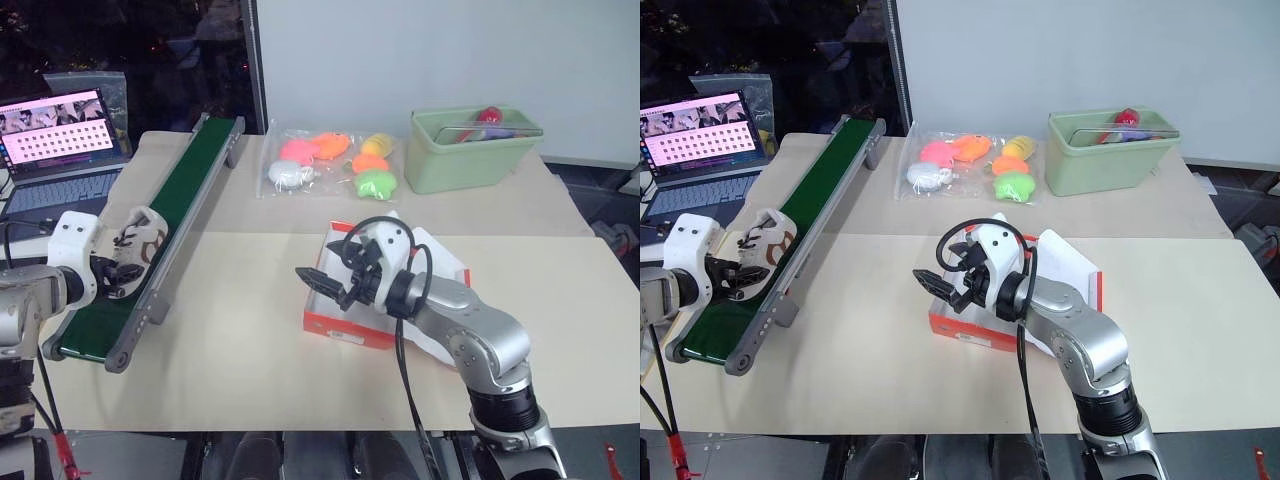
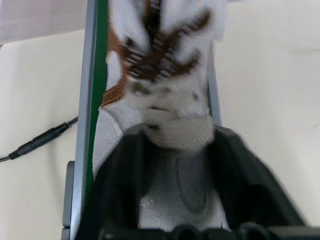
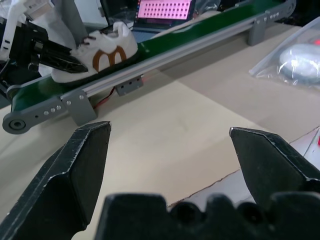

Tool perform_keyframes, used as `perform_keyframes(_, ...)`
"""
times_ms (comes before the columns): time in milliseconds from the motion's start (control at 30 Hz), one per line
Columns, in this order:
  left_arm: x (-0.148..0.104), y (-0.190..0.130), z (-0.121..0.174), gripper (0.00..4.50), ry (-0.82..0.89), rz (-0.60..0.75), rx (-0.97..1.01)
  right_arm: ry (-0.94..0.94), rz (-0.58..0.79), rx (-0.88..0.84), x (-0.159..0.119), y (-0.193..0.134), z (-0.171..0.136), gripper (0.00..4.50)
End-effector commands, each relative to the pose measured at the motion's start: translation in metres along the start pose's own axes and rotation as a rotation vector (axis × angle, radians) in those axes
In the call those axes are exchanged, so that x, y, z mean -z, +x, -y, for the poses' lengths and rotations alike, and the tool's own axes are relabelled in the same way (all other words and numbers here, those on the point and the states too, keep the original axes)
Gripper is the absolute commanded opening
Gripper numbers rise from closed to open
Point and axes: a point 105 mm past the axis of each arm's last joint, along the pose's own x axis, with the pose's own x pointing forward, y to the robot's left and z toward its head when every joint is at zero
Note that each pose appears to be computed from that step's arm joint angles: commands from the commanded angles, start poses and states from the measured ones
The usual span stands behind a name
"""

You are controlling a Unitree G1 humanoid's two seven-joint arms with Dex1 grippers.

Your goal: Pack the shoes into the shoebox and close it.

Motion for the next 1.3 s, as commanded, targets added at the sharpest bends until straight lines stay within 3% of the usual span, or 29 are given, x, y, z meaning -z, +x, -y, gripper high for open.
perform_keyframes(33, -0.002, 0.002, 0.004, 0.55, -0.003, 0.005, 0.015, -0.022, 0.050, -0.006, -0.015, -0.003, -0.002, 4.50)
perform_keyframes(333, -0.018, 0.009, 0.009, 0.55, -0.025, 0.090, -0.019, -0.022, 0.043, 0.002, -0.014, -0.003, 0.001, 4.50)
perform_keyframes(533, -0.057, 0.005, 0.012, 0.55, 0.062, 0.284, -0.124, -0.020, 0.045, 0.010, -0.015, 0.000, 0.005, 4.50)
perform_keyframes(600, -0.086, -0.003, 0.023, 0.55, 0.094, 0.423, -0.150, -0.017, 0.053, 0.020, -0.017, 0.002, 0.008, 4.50)
perform_keyframes(733, -0.123, -0.016, 0.053, 0.55, 0.231, 0.623, -0.182, 0.009, 0.083, 0.051, -0.022, 0.007, 0.016, 4.50)
perform_keyframes(900, -0.140, -0.019, 0.105, 0.55, 0.158, 0.775, -0.042, 0.157, 0.145, 0.148, -0.030, 0.013, 0.039, 4.50)
perform_keyframes(1067, -0.129, -0.017, 0.176, 0.55, 0.037, 0.788, 0.240, 0.418, 0.219, 0.251, -0.033, 0.016, 0.066, 4.50)
perform_keyframes(1300, -0.127, -0.025, 0.219, 0.55, -0.093, 0.775, 0.466, 0.590, 0.245, 0.258, -0.031, 0.014, 0.076, 4.50)
